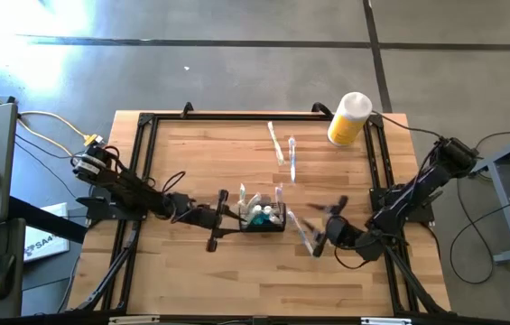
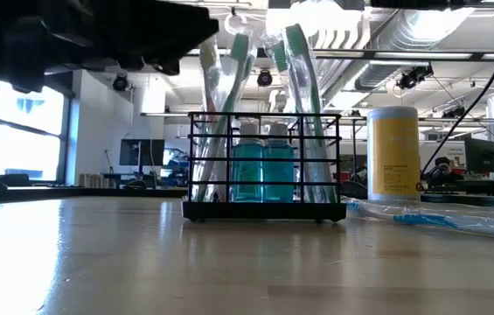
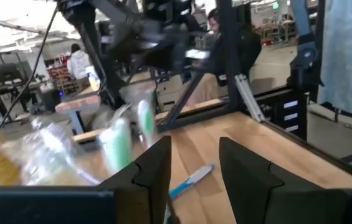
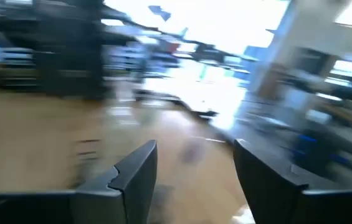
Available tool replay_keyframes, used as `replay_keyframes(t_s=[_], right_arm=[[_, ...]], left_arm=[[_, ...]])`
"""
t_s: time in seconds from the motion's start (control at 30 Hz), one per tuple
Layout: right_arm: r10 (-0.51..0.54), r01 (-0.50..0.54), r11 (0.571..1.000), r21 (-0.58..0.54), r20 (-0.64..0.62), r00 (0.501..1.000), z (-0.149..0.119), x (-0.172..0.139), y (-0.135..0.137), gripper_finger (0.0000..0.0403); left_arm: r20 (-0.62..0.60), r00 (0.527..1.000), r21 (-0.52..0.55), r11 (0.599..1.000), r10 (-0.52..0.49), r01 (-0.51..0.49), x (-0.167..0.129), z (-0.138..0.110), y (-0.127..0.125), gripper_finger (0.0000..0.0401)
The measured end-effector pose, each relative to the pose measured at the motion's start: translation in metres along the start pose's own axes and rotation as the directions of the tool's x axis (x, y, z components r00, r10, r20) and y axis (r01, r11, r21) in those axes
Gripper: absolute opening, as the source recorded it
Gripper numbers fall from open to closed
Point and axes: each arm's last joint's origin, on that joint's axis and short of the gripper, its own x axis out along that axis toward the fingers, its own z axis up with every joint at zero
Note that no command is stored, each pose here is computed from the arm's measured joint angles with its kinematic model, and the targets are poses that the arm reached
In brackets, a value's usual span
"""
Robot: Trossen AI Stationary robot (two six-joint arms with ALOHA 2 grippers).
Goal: Pick & Place toothbrushing station
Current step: Put the top blue toothbrush into the wire organizer
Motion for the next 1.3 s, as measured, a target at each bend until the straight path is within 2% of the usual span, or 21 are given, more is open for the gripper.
replay_keyframes(t_s=[0.1, 0.13, 0.3, 0.47, 0.67, 0.83, 1.0, 1.07, 1.2, 1.3], right_arm=[[-0.236, 0.236, 0.971, 0.022, -0.014, 0.972, -0.001, -0.004, -0.006, 0.0203], [-0.284, 0.285, 0.958, 0.024, -0.017, 0.959, -0.001, -0.004, -0.007, 0.0203], [-0.297, 0.298, 0.951, 0.076, -0.029, 0.954, 0.001, 0.009, -0.015, 0.0203], [-0.345, 0.348, 0.936, 0.058, -0.064, 0.937, -0.005, 0.037, -0.028, 0.0203], [-0.229, 0.255, 0.956, 0.146, -0.174, 0.958, -0.024, 0.077, -0.051, 0.0203], [-0.234, 0.328, 0.918, 0.221, -0.365, 0.901, -0.049, 0.103, -0.087, 0.0203], [-0.007, 0.302, 0.838, 0.455, -0.544, 0.839, -0.07, 0.133, -0.132, 0.0203], [0.037, 0.304, 0.813, 0.497, -0.565, 0.824, -0.077, 0.142, -0.149, 0.0203], [0.024, 0.322, 0.822, 0.47, -0.594, 0.804, -0.088, 0.153, -0.183, 0.0203], [0.026, 0.35, 0.789, 0.505, -0.596, 0.802, -0.091, 0.156, -0.2, 0.0203]], left_arm=[[0.026, 1.0, -0.003, 1.0, 0.005, -0.005, -0.002, 0.009, -0.004, 0.0129], [0.036, 0.999, -0.004, 1.0, 0.004, -0.003, -0.003, 0.013, -0.005, 0.0129], [0.052, 0.999, 0.028, 1.0, -0.008, 0.006, -0.009, 0.029, -0.014, 0.0129], [0.001, 0.999, 0.027, 0.998, 0.054, -0.054, -0.017, 0.043, -0.018, 0.0129], [-0.095, 0.995, 0.036, 0.999, 0.018, -0.015, -0.03, 0.054, -0.026, 0.0129], [-0.155, 0.988, -0.008, 1.0, -0.007, 0.006, -0.038, 0.058, -0.026, 0.0129], [-0.206, 0.978, -0.021, 1.0, -0.012, 0.008, -0.04, 0.055, -0.025, 0.0129], [-0.218, 0.976, -0.017, 1.0, -0.014, 0.011, -0.04, 0.054, -0.026, 0.0129], [-0.222, 0.975, -0.018, 1.0, -0.015, 0.011, -0.04, 0.053, -0.026, 0.0129], [-0.221, 0.975, -0.019, 1.0, -0.015, 0.011, -0.04, 0.053, -0.026, 0.0129]])
